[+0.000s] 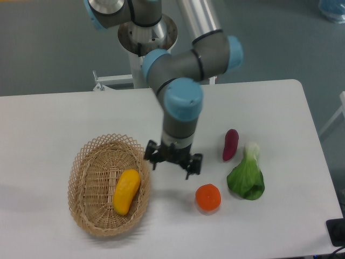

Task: Pick up the mango from the basket
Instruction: 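Move the open gripper from above the sweet potato toward the wicker basket, then lower the gripper onto the yellow mango in the basket and close it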

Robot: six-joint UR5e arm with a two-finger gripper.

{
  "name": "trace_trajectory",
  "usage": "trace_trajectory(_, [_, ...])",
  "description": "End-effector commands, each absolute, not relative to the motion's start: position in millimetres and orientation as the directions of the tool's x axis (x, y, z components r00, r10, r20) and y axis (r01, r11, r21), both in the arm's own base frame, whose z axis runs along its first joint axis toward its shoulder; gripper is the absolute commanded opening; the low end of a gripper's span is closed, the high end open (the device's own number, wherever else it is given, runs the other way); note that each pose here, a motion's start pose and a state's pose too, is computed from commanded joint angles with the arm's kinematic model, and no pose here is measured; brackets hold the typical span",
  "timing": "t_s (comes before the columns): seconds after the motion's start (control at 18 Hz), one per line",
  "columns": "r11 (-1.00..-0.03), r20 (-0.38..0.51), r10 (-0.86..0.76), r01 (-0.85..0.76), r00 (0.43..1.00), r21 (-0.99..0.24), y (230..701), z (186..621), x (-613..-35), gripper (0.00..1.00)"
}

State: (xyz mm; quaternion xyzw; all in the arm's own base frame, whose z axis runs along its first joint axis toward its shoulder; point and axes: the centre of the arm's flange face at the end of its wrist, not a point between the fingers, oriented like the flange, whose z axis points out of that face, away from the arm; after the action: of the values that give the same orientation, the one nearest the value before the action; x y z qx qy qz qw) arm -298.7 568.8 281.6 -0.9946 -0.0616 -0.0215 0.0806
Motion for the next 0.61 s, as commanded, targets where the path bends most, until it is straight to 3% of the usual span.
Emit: trace_trajectory(0.61, [-0.996,0.030,0.048,0.050,0.998,-0.072,604,248,-216,1.00])
